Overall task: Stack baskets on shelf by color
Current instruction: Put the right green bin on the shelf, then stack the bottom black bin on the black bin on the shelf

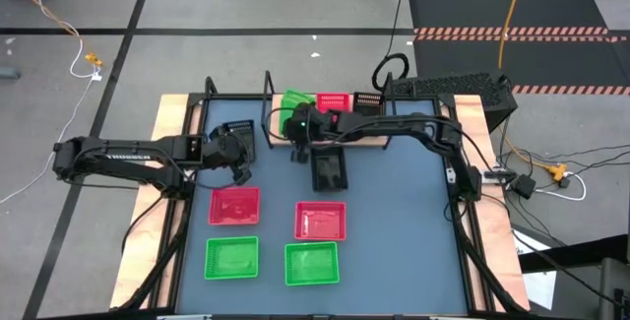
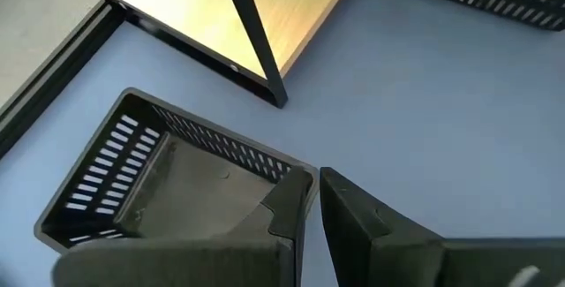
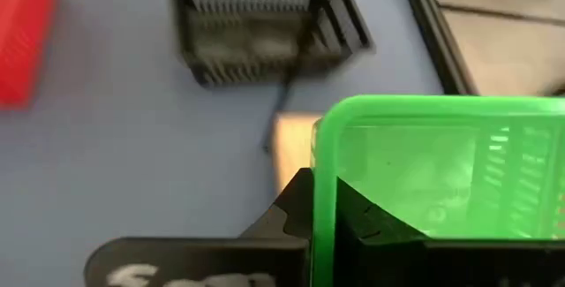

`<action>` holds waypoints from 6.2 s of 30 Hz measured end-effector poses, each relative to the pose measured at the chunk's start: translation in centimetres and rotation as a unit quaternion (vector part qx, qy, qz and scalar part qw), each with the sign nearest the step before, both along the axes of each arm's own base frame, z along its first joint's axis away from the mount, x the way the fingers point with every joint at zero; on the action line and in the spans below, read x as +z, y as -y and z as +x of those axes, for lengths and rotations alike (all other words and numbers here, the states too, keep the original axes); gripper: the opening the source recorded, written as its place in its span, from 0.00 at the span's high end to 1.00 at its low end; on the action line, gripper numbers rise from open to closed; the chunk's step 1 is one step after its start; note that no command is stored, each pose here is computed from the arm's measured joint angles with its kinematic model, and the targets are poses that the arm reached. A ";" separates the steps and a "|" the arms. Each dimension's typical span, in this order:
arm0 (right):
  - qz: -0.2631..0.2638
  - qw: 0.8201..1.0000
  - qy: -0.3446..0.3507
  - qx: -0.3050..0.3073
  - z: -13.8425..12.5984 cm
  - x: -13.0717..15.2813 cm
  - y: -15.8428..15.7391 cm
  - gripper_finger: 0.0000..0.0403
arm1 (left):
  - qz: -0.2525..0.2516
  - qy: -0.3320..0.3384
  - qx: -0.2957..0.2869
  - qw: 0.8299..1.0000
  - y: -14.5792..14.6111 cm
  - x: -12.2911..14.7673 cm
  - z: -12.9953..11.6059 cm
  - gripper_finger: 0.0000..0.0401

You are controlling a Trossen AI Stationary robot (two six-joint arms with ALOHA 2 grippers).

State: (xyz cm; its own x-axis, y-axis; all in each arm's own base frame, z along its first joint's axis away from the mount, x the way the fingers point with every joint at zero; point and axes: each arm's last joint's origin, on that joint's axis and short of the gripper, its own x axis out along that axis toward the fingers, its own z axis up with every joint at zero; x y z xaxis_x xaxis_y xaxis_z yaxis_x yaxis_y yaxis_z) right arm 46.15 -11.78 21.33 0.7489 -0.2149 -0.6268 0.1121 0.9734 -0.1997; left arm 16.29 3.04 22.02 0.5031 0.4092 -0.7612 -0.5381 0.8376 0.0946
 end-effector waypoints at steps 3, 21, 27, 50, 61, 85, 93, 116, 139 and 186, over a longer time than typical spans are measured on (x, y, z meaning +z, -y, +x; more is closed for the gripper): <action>0.016 0.999 0.028 -0.001 0.6 -0.7 0.4 1.00 | 0.006 0.001 0.003 1.000 0.0 0.0 0.0 0.90; -0.005 1.000 -0.003 -0.028 0.2 -1.3 1.5 0.96 | 0.026 -0.008 0.015 1.000 -0.1 0.0 -0.1 0.90; -0.012 1.000 -0.010 -0.022 0.1 -1.4 1.7 0.88 | 0.025 -0.008 0.017 1.000 -0.1 0.0 -0.1 0.90; 0.129 0.987 -0.074 -0.057 -7.0 4.9 -8.5 0.85 | 0.014 -0.041 0.026 0.999 0.0 -0.4 -0.8 0.90; 0.200 0.980 -0.007 -0.003 -10.2 5.9 -20.5 0.91 | 0.069 0.211 -0.139 0.965 0.4 4.5 3.4 0.90; -0.047 0.985 -0.083 -0.146 -11.8 6.7 -17.9 0.92 | 0.141 0.312 -0.537 0.771 2.9 4.1 8.1 0.90; 0.024 0.995 -0.070 -0.072 -10.6 2.9 -15.0 0.92 | 0.106 0.256 -0.510 0.815 3.7 2.5 8.4 0.90; 0.097 0.990 -0.103 -0.025 -12.7 -3.2 -13.8 0.60 | 0.053 0.208 -0.394 0.894 4.7 2.7 6.7 0.74; 0.041 0.995 -0.083 0.031 -13.4 -5.2 -13.5 0.72 | 0.043 0.138 -0.272 0.951 4.1 1.4 6.0 0.64; -0.307 0.935 -0.163 -0.076 -21.8 4.1 -5.6 0.99 | 0.049 0.106 -0.246 0.962 3.9 0.9 5.7 0.64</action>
State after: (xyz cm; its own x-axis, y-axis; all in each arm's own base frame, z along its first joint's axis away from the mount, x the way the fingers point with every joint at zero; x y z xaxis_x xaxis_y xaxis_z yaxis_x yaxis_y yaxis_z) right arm 24.33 -6.18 25.45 0.4714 -0.6975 -0.5397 0.0766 0.6420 -0.7629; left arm 21.96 -0.86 22.95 0.7933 0.1465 -0.5910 -0.0950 0.9885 0.1175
